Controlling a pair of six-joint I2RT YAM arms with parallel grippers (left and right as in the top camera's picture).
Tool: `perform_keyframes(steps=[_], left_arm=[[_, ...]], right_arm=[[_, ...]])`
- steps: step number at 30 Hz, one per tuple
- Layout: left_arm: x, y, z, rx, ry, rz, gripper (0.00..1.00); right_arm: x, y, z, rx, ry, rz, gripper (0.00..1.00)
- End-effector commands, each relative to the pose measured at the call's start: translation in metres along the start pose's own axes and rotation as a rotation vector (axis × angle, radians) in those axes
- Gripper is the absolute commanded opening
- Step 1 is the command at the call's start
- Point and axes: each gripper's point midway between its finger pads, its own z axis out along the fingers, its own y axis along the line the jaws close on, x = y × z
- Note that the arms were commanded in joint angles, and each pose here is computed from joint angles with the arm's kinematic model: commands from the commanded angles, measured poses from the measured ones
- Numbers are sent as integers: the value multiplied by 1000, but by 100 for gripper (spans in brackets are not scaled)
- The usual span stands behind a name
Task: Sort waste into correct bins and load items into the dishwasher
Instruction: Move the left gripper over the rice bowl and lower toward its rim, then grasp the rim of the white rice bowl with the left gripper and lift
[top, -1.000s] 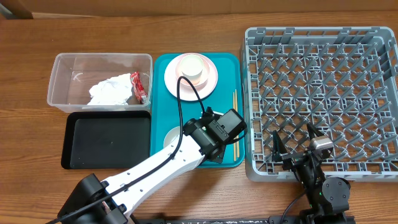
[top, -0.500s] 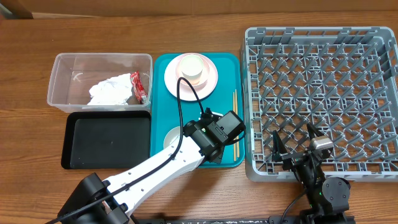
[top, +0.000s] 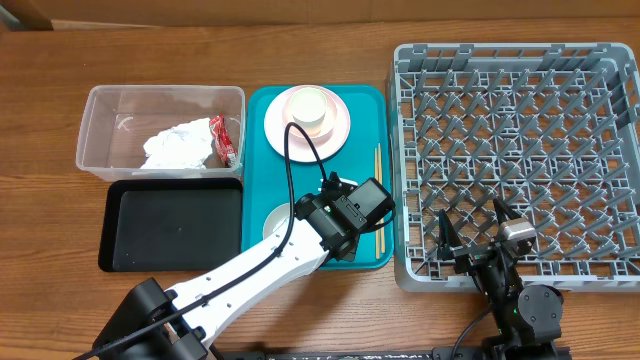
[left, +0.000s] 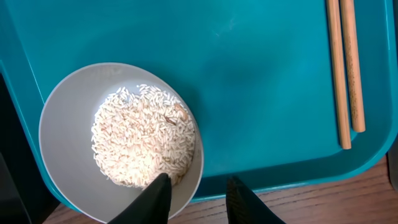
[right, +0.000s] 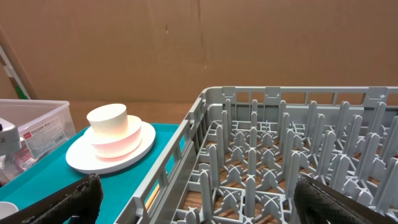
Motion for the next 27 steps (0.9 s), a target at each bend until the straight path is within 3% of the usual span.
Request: perform_keyframes(steps=[1,21,27], left_arm=[[0,4,1,-19,-10,-9,35],[4,1,19,-46,29,4,35],[12,0,34,-69,77,18,28]], right_arm=[[2,-1,0,2,-4,-7,100],[2,-1,0,2,-4,-7,100],[2,-1,0,2,-4,-7,100]])
